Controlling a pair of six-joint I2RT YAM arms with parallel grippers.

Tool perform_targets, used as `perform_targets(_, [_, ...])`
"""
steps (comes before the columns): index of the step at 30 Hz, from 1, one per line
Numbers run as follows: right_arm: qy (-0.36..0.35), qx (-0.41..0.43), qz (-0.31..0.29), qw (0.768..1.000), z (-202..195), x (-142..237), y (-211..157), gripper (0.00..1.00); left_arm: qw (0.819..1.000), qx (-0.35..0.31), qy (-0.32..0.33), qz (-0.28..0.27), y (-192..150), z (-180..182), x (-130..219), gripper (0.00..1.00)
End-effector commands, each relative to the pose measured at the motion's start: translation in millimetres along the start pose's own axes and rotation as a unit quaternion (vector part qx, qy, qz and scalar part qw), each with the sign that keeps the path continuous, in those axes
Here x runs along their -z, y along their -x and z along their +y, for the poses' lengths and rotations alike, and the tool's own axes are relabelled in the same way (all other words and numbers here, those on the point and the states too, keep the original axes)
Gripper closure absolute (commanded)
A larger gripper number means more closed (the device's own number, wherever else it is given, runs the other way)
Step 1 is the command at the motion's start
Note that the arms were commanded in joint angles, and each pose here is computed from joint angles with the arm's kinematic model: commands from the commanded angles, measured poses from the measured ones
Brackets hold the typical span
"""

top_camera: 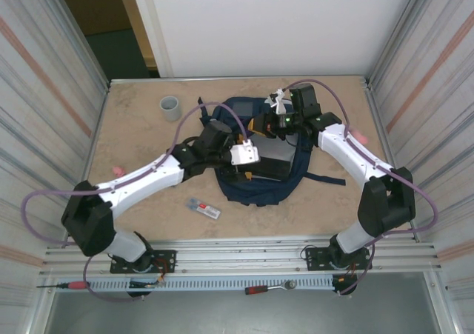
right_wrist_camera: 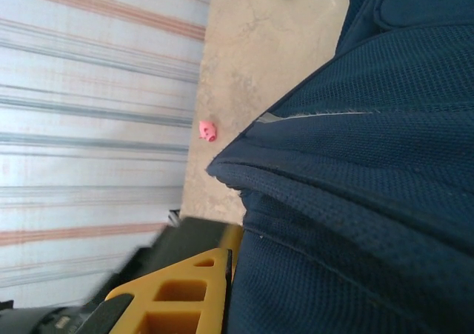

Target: Pack the student bag

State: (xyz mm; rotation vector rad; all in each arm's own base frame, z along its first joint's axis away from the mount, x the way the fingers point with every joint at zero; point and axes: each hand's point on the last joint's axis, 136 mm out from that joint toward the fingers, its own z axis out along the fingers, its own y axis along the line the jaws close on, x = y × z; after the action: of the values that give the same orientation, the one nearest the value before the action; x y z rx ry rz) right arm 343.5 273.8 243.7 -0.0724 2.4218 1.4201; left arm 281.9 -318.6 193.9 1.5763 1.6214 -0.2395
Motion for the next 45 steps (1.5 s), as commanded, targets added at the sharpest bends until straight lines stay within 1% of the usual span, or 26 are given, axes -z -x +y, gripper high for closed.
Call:
perform_targets(1, [0.05, 0.036, 0.023, 0.998, 38, 15, -17, 0.99, 0.992, 0.034, 0.095, -0.075, 26, 53, 35, 0.01])
perform_targets(3, [0.049, 0.034, 0.025, 0.998, 36, 15, -20, 0.99, 0.987, 0.043, 0.117, -0.102, 31, 69, 47, 0.01])
perform_targets(5, [0.049, 0.032, 0.026, 0.998, 35, 15, -22, 0.99, 0.983, 0.047, 0.131, -0.117, 29, 81, 53, 0.02])
perform_targets(8, [0.054, 0.031, 0.031, 0.998, 36, 16, -24, 0.99, 0.986, 0.036, 0.118, -0.116, 23, 88, 44, 0.03])
perform_targets(10, [0.061, 0.031, 0.033, 0.997, 40, 17, -25, 0.99, 0.991, 0.026, 0.083, -0.102, 21, 81, 30, 0.03])
perform_targets(12, [0.068, 0.033, 0.034, 0.997, 44, 19, -25, 0.98, 0.994, 0.018, 0.039, -0.102, 24, 68, 18, 0.03])
perform_targets(13, [0.068, 0.031, 0.032, 0.997, 44, 20, -24, 0.97, 0.994, 0.012, 0.027, -0.103, 27, 64, 14, 0.02])
perform_targets(15, [0.069, 0.025, 0.026, 0.997, 45, 22, -21, 0.94, 0.996, -0.002, 0.021, -0.092, 26, 55, 1, 0.02])
perform_targets(17, [0.077, 0.021, 0.024, 0.996, 48, 24, -20, 0.92, 0.996, -0.005, 0.031, -0.08, 24, 56, -10, 0.03])
perform_targets(19, [0.085, 0.02, 0.025, 0.996, 50, 27, -20, 0.89, 0.997, 0.015, 0.035, -0.068, 18, 60, -19, 0.11])
perform_targets(20, [0.086, 0.02, 0.025, 0.996, 51, 28, -21, 0.86, 0.997, 0.022, 0.035, -0.061, 15, 60, -22, 0.19])
perform_targets(22, [0.083, 0.018, 0.019, 0.996, 50, 34, -21, 0.81, 0.998, 0.031, 0.025, -0.057, 12, 57, -24, 0.36])
perform_targets(25, [0.07, 0.008, 0.001, 0.998, 39, 44, -22, 0.74, 0.997, 0.045, 0.012, -0.061, 12, 50, -21, 0.68])
perform_targets(26, [0.064, 0.004, -0.005, 0.998, 35, 48, -23, 0.7, 0.997, 0.051, 0.012, -0.06, 11, 49, -21, 0.8])
perform_targets(27, [0.057, 0.0, -0.009, 0.998, 30, 52, -25, 0.66, 0.996, 0.058, 0.017, -0.058, 10, 50, -19, 0.89])
perform_targets(29, [0.037, -0.005, -0.015, 0.999, 19, 58, -31, 0.59, 0.995, 0.074, 0.023, -0.061, 9, 52, -16, 0.98])
perform_targets(30, [0.019, -0.003, -0.02, 1.0, 11, 62, -35, 0.57, 0.994, 0.083, 0.024, -0.064, 9, 53, -14, 1.0])
perform_targets(34, [-0.063, 0.015, -0.039, 0.997, -23, 74, -56, 0.5, 0.988, 0.123, 0.028, -0.084, 15, 62, -3, 1.0])
perform_targets(36, [-0.098, 0.007, -0.047, 0.994, -43, 79, -69, 0.45, 0.984, 0.145, 0.032, -0.095, 16, 70, 3, 1.0])
perform_targets(38, [-0.132, -0.004, -0.049, 0.99, -61, 82, -82, 0.36, 0.981, 0.16, 0.036, -0.104, 18, 76, 8, 1.0])
perform_targets(39, [-0.148, 0.007, -0.043, 0.988, -67, 82, -90, 0.34, 0.98, 0.163, 0.038, -0.108, 20, 78, 10, 1.0])
perform_targets(42, [-0.204, 0.105, -0.024, 0.973, -80, 82, -110, 0.3, 0.978, 0.168, 0.039, -0.114, 22, 82, 14, 1.0])
perform_targets(43, [-0.215, 0.161, -0.015, 0.963, -80, 81, -115, 0.29, 0.978, 0.17, 0.036, -0.118, 23, 84, 16, 1.0])
perform_targets(45, [-0.226, 0.278, 0.003, 0.933, -75, 75, -121, 0.26, 0.976, 0.175, 0.025, -0.125, 26, 84, 19, 1.0])
